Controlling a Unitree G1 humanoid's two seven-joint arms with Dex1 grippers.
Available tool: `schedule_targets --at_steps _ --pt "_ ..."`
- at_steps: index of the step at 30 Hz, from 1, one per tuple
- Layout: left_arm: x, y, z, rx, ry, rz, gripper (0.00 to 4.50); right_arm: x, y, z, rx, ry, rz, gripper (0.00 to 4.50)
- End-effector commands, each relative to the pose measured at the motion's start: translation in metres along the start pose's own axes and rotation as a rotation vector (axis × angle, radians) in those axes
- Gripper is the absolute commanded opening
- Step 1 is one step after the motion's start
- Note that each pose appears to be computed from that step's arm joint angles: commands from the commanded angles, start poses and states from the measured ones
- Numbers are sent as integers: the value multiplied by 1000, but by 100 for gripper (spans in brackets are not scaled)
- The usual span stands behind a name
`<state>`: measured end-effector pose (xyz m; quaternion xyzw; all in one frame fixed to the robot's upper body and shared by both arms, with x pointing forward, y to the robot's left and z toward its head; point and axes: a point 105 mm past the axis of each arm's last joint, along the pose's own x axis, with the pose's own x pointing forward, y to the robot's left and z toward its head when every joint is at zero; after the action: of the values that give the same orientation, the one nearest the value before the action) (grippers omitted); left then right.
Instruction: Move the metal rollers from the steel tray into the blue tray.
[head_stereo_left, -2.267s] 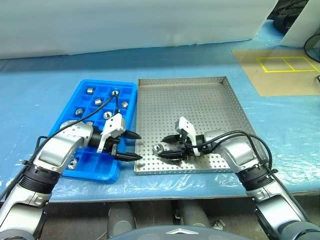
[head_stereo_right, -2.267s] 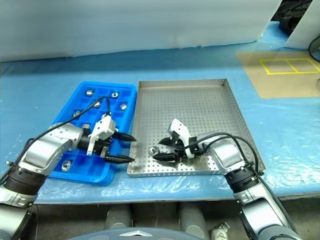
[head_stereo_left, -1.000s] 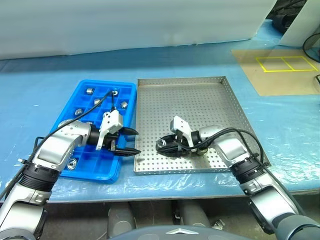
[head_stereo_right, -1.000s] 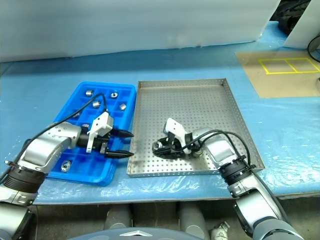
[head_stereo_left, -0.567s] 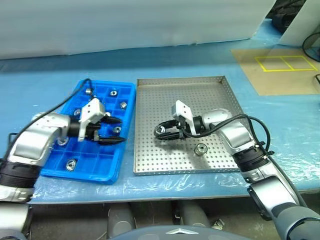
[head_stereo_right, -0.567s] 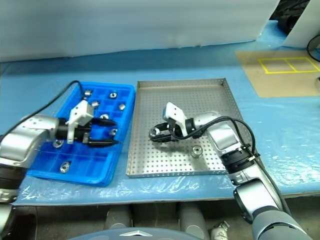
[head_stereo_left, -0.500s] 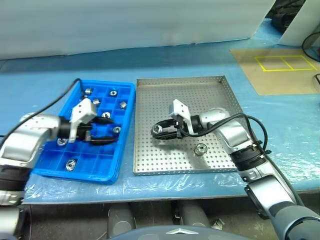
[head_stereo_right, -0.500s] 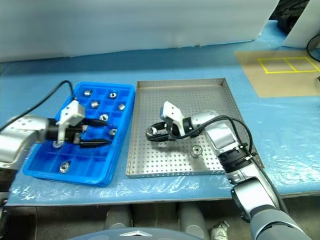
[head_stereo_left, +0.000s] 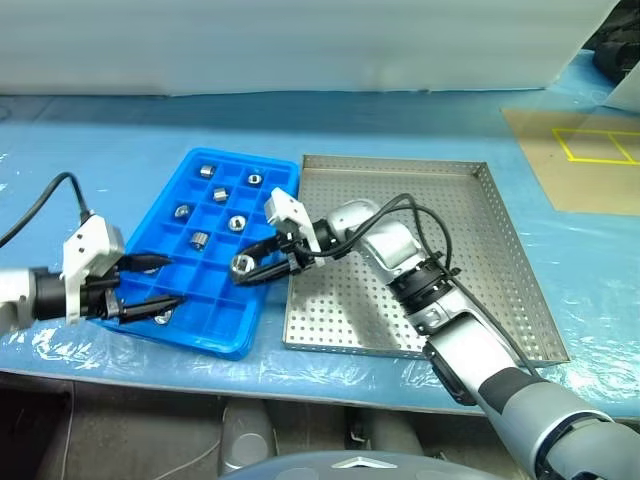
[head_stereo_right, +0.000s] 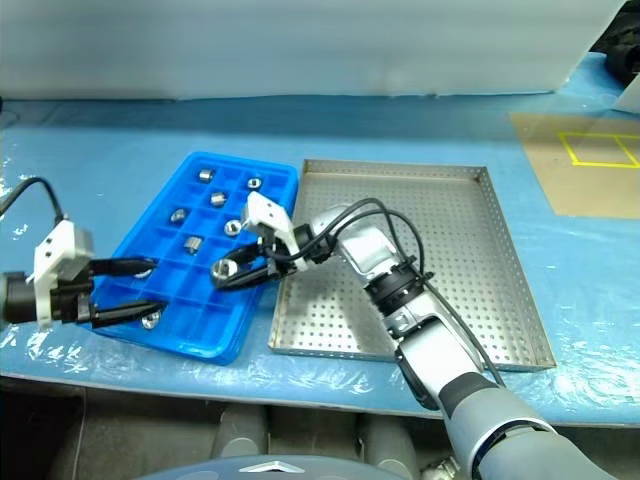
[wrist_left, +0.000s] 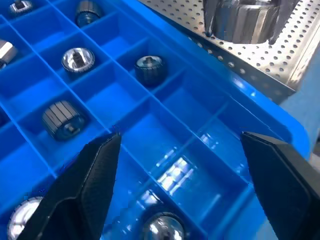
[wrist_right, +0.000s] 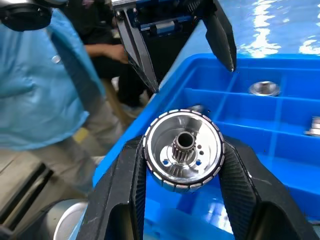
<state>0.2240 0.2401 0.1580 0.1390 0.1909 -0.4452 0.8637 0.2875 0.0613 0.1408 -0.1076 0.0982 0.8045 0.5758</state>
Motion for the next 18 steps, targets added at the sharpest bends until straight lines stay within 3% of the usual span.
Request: schedule_targets --at_steps 1,15,16,18 --pt "-9 -9 10 23 -28 54 403 8 2 2 -52 16 55 162" --pt "-3 -15 12 3 -46 66 403 24 5 -18 -9 37 113 162" --pt "-1 -15 13 5 -46 59 403 23 5 -19 -4 37 114 236" --pt "2 -14 15 9 -49 45 403 23 3 -19 -11 32 94 301"
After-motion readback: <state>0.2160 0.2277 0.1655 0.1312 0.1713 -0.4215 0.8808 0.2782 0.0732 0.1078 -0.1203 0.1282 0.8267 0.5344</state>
